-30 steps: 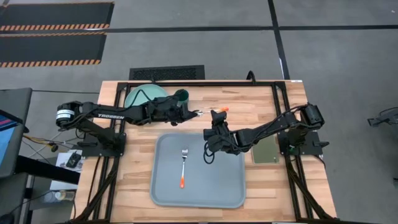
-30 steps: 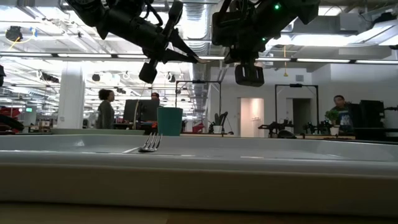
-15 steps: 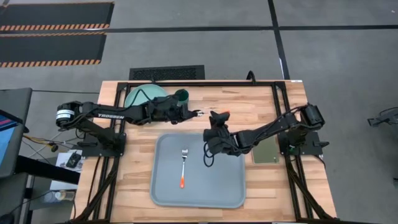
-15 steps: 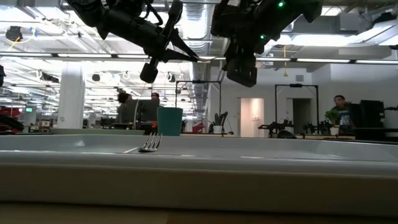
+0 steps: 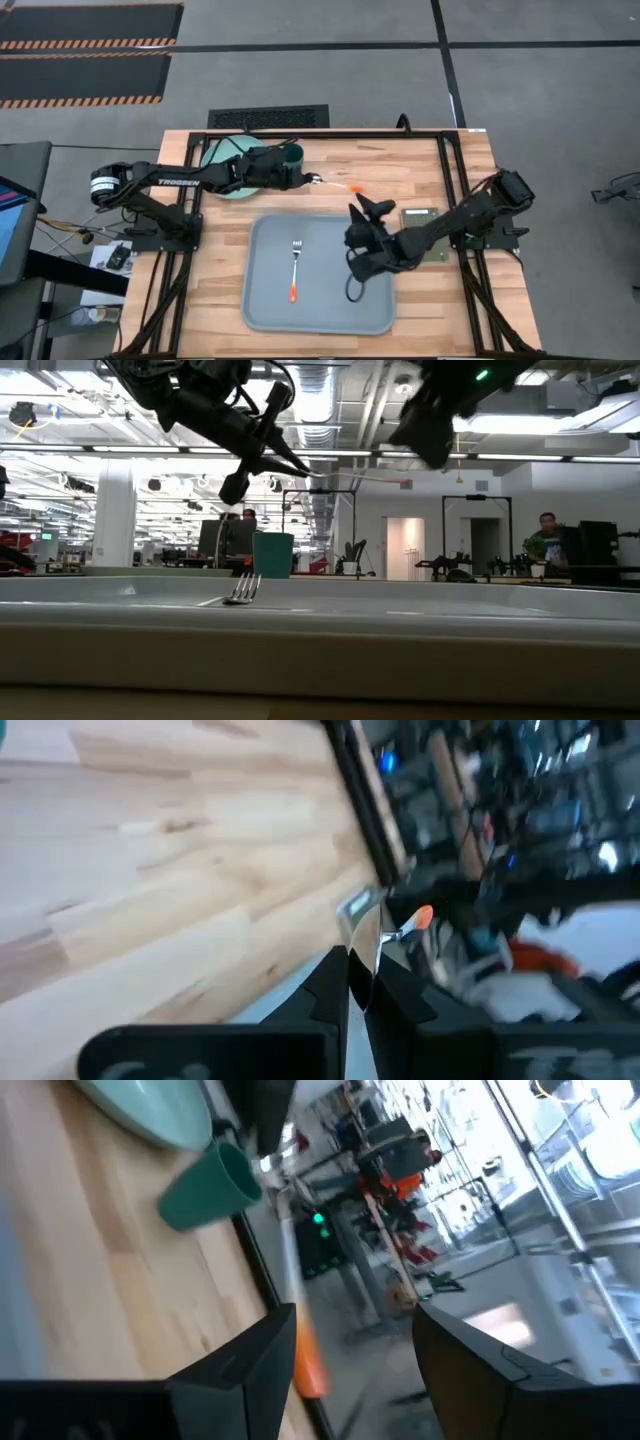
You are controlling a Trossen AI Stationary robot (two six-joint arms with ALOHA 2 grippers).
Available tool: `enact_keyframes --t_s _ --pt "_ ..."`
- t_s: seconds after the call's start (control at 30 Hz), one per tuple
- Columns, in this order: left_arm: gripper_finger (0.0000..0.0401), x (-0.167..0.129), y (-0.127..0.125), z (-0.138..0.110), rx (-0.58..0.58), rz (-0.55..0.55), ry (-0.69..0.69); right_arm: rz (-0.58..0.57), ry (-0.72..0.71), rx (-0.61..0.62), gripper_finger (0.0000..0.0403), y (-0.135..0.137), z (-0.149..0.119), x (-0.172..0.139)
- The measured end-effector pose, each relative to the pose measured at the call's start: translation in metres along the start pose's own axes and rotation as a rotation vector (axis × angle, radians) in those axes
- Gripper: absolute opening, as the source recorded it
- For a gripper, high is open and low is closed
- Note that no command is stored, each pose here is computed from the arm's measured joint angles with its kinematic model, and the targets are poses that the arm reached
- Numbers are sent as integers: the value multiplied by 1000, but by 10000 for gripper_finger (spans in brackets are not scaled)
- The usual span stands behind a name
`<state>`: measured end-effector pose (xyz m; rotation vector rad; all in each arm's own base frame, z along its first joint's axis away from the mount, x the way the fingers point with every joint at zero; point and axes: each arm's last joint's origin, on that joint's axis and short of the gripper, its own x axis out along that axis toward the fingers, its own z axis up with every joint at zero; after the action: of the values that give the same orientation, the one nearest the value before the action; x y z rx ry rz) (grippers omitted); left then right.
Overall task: Pick and place plate/cup/fork/spoon on tray
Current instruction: Put the orange spoon to the left of orange fork on the blue serving tray
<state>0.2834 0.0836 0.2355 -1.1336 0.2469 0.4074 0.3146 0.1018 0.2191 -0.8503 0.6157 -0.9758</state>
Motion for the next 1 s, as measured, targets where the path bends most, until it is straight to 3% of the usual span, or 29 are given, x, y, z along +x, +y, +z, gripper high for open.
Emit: enact_keyframes --t_s 0.13,0.23,0.4,0.5,0.67,0.83,1.0 --pt "13 -1 4 2 96 -37 112 49 -28 148 217 -21 -9 -19" --pt "13 -2 5 0 122 -79 209 148 -14 250 213 -37 -18 -29" --pt "5 -6 11 -4 159 -134 403 345 125 384 204 -60 -37 -36" --pt "3 -8 16 -9 173 -135 503 384 215 413 199 -67 -47 -38" --pt "2 -17 25 -18 238 -13 690 379 275 409 191 -65 -55 -42" --pt "1 -31 23 -30 417 186 809 380 290 375 186 -55 -56 -43" --pt "0 -36 14 -50 599 183 906 373 297 345 181 -46 -56 -42"
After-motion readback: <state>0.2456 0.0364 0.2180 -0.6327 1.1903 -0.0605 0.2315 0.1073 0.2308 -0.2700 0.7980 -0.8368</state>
